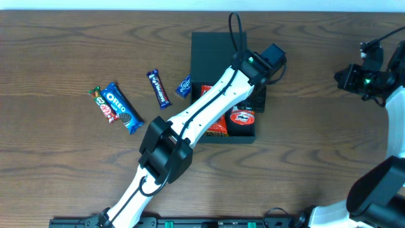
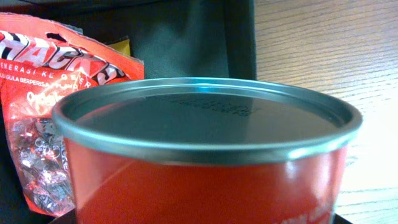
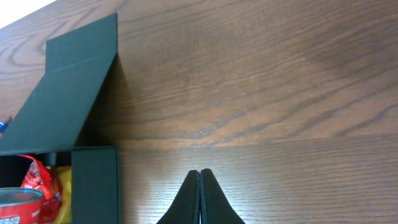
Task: Pack container
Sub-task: 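Lower the red can into the box's right side and release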
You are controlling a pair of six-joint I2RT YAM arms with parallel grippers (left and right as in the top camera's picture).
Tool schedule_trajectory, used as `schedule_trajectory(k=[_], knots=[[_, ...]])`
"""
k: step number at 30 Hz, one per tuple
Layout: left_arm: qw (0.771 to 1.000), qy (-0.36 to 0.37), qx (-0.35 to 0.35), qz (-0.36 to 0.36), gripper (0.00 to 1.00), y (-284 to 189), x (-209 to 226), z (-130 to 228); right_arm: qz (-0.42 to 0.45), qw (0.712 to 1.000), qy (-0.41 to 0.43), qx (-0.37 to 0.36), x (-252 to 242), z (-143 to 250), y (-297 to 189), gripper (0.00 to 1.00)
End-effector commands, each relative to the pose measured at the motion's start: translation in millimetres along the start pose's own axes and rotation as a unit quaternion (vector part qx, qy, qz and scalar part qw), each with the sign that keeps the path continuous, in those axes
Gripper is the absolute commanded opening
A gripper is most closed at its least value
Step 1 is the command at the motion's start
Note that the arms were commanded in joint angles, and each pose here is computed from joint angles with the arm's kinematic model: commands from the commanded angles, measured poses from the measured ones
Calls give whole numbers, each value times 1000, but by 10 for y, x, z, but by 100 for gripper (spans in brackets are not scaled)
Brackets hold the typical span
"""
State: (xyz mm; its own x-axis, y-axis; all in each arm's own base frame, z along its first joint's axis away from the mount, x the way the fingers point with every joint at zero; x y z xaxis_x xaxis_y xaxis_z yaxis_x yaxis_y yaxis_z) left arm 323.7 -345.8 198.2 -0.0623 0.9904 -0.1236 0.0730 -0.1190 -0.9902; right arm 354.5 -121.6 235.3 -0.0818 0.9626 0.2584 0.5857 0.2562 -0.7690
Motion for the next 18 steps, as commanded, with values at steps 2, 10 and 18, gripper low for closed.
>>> schedule_trajectory(k=[2, 10, 18], knots=[[1000, -20, 10, 1, 57, -27, 14, 31, 2, 1000, -13, -11, 6, -52, -66, 2], [998, -48, 35, -8, 58, 195, 29, 107, 3, 1000, -14, -13, 4, -57, -66, 2], [998, -48, 38, -10, 64, 264, 39, 115, 2, 1000, -13, -11, 6, -53, -66, 2]])
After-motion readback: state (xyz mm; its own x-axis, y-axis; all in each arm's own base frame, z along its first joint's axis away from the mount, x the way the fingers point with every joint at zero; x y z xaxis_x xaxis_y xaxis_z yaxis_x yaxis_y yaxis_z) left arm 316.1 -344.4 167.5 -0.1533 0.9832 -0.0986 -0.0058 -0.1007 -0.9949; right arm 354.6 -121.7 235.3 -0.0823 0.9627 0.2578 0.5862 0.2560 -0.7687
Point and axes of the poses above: each gripper's point midway between its finger pads, its own y axis out along the fingers, its own x axis along the line the jaws close on, z = x × y, the point moved 9 cm from there along -y, back along the fingers, and after that the axes turned 13 degrees about -y, right-handed, at the moved point
